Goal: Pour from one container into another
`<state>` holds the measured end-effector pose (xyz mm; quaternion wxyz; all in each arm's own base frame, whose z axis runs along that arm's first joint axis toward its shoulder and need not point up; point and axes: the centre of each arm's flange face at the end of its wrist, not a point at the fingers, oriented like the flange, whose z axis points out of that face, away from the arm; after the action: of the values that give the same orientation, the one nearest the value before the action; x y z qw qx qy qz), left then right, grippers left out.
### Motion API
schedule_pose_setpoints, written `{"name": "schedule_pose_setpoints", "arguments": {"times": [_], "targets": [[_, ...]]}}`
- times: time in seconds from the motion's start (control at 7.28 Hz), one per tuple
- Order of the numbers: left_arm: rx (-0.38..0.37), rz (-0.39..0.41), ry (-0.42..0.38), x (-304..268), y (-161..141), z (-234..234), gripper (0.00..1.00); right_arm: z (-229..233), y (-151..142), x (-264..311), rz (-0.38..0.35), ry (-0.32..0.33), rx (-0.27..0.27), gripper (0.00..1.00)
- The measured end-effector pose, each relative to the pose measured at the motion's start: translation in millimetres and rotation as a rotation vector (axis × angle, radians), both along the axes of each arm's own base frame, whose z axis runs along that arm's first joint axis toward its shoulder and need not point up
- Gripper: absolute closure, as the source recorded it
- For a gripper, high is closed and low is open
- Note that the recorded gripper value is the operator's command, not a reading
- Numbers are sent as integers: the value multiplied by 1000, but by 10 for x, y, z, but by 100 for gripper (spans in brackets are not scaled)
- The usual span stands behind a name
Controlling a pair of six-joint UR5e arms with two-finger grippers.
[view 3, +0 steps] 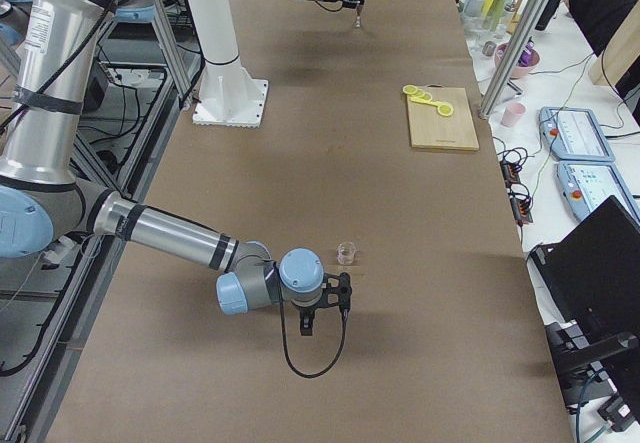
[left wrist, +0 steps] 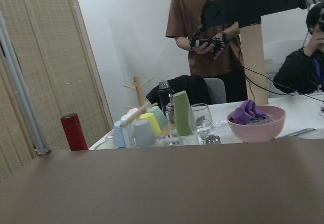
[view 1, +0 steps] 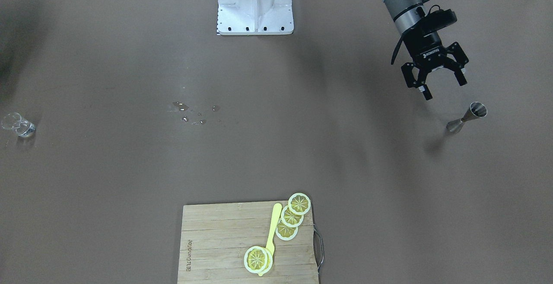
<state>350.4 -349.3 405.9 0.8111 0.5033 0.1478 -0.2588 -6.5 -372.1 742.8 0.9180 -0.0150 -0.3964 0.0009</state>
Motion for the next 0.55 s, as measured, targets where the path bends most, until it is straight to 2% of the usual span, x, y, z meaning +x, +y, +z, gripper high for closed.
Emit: {"name": "schedule_pose_setpoints", "arguments": {"times": [0.14, 0.55], "targets": [[-10, 90, -12, 160, -18, -246, 4, -111, -32, 6, -19, 40, -43, 0], [-14, 438, -90, 598, -58, -913, 5, -607, -70, 333, -51, 95, -97, 0]]}}
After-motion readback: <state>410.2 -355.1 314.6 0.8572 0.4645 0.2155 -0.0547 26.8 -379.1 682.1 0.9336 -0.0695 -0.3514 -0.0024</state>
